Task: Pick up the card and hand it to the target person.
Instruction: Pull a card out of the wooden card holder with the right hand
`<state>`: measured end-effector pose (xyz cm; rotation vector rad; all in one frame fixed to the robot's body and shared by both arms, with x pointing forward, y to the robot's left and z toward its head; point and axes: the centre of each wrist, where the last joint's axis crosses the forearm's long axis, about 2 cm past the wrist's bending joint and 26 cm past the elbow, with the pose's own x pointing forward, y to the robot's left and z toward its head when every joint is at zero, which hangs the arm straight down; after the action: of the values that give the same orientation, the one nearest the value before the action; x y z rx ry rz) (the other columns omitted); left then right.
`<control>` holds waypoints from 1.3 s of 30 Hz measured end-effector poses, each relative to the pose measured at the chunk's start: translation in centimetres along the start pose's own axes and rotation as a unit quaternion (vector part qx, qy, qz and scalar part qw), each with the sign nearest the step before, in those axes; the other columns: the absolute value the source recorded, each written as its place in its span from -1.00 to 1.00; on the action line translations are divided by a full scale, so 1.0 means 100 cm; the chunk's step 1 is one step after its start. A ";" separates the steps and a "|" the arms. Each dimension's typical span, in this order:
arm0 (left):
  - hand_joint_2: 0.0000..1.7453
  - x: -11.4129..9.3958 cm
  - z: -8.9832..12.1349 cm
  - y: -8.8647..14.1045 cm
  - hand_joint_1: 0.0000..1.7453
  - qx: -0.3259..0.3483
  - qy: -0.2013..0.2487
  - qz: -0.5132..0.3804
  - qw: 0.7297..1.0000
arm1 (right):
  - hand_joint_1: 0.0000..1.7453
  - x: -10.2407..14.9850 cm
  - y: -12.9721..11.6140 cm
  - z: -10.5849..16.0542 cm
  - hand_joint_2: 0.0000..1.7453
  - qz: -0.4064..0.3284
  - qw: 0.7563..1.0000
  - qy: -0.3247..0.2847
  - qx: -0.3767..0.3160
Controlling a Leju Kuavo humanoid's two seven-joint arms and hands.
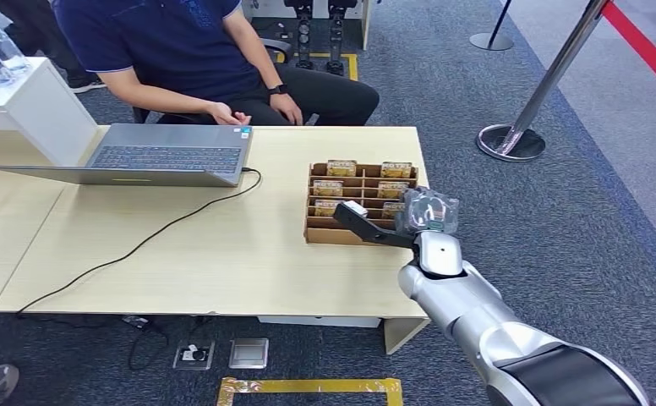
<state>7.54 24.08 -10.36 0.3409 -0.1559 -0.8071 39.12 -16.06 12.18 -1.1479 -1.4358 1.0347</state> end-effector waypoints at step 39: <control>-1.00 0.003 0.000 0.002 -1.00 -0.003 -0.008 -0.013 1.000 | 1.00 -0.006 0.000 0.003 1.00 0.005 0.999 -0.013 -0.036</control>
<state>7.92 23.96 -10.29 0.3308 -0.1635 -0.8360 38.85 -16.66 12.01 -1.1980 -1.5003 1.0141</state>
